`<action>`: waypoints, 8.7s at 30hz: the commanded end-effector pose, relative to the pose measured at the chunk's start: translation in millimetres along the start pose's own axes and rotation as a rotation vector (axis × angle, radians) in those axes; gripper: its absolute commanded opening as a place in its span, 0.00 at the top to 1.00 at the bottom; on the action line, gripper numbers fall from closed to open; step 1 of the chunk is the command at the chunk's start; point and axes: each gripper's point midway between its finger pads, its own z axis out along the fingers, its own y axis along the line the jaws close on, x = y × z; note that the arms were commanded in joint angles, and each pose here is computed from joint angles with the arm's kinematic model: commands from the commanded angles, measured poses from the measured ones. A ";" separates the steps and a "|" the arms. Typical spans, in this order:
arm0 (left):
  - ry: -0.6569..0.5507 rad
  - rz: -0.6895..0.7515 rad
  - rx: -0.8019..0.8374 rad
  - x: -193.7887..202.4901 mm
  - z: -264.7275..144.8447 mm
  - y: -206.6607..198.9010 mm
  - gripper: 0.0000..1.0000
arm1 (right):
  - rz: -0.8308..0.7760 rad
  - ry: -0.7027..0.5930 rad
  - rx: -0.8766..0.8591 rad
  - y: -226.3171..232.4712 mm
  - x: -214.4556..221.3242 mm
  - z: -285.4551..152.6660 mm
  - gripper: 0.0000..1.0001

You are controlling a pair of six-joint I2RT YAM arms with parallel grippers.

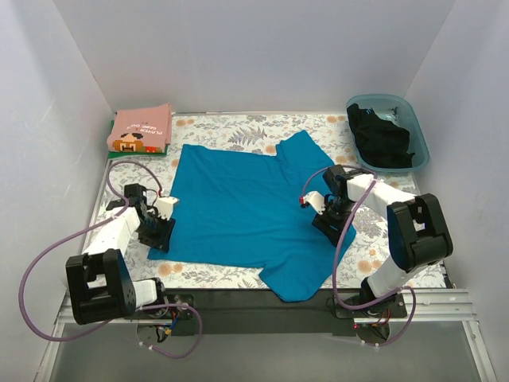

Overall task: Fold and stack the t-shirts
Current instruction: Flatten the tshirt out, then fold the tshirt

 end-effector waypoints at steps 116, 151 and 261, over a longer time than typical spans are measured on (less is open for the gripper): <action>-0.501 -0.185 -0.111 -373.3 72.1 145.0 0.68 | 0.362 -1.028 0.397 -330.1 -315.1 -79.9 0.99; -0.610 -0.158 -0.144 -389.5 43.2 157.9 0.61 | 0.257 -1.110 0.457 -294.1 -299.5 -179.7 0.99; -0.774 0.526 0.032 -212.4 -17.5 87.7 1.00 | 0.122 -0.812 0.019 -16.0 -119.8 -104.6 0.99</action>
